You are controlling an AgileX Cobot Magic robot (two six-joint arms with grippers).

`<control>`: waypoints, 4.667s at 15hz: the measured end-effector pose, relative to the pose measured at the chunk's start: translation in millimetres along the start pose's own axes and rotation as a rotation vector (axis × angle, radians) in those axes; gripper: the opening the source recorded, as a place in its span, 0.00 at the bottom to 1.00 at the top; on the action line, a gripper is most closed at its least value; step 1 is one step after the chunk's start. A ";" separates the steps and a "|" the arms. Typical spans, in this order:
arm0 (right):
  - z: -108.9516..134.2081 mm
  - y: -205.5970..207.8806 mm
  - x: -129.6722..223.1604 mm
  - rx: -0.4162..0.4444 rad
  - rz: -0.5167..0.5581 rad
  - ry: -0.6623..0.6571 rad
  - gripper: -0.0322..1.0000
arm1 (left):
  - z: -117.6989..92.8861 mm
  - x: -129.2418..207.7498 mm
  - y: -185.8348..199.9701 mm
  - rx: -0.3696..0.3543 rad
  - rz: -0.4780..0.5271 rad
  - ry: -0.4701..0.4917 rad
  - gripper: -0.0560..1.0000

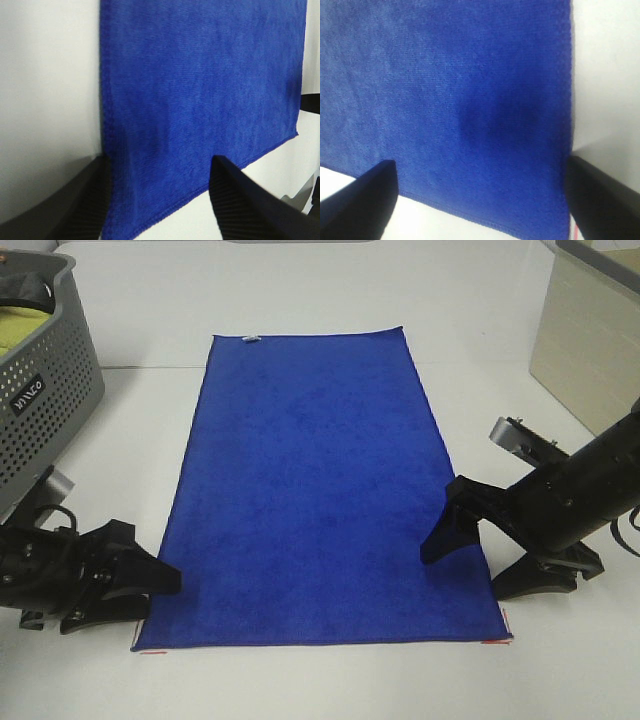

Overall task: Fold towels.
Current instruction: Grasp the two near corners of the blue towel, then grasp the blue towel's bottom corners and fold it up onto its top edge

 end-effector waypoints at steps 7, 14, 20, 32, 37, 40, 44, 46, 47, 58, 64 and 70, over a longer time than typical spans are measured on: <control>-1.5 -2.4 -2.3 0.004 -0.016 -0.019 0.72 | -25.6 -1.3 -25.3 0.002 0.052 -0.056 0.57; -2.0 -2.7 -3.1 0.008 -0.022 -0.009 0.65 | -21.3 -1.6 -25.8 -0.036 0.049 -0.051 0.38; -1.8 -2.6 -4.9 0.006 -0.039 -0.013 0.64 | -21.3 -1.6 -25.8 -0.036 0.049 -0.050 0.36; -2.4 -20.0 0.4 -0.056 0.051 -0.058 0.44 | -19.5 -0.4 -27.3 -0.039 0.057 -0.047 0.16; -6.3 -24.1 1.2 -0.038 0.059 -0.045 0.03 | -22.9 -2.4 -24.1 -0.035 0.045 -0.061 0.06; -5.6 -23.9 3.4 -0.044 0.080 -0.038 0.03 | -27.8 2.1 -11.5 -0.058 0.043 -0.089 0.06; -4.8 -6.0 22.1 -0.024 0.092 -0.014 0.03 | -33.6 26.4 12.3 -0.073 0.063 -0.098 0.06; -3.9 10.3 37.1 -0.010 0.072 -0.017 0.03 | -32.3 43.1 21.2 -0.079 0.077 -0.086 0.06; -5.0 17.2 47.5 0.002 0.072 -0.021 0.03 | -30.4 54.0 25.6 -0.084 0.091 -0.079 0.06; 13.2 55.9 56.6 -0.025 0.012 0.024 0.03 | -48.5 49.6 40.5 -0.029 0.033 -0.093 0.06; 54.6 85.2 -30.4 -0.025 -0.112 0.104 0.03 | -91.4 -50.0 43.1 -0.048 -0.114 -0.219 0.06; 89.3 82.3 -124.4 -0.066 -0.172 0.172 0.03 | -94.6 -139.7 33.4 -0.133 -0.186 -0.255 0.06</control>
Point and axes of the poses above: a point on each arm's last joint axis where the gripper is mounted, y pointing back along that axis away from the gripper, z along the wrist's bending axis when the last joint is at zero, x = y × z, the point moved 2 cm from there along -y, pointing out along that axis toward the gripper, and after that the axes turned 5 degrees about -y, right-handed, at the moved point
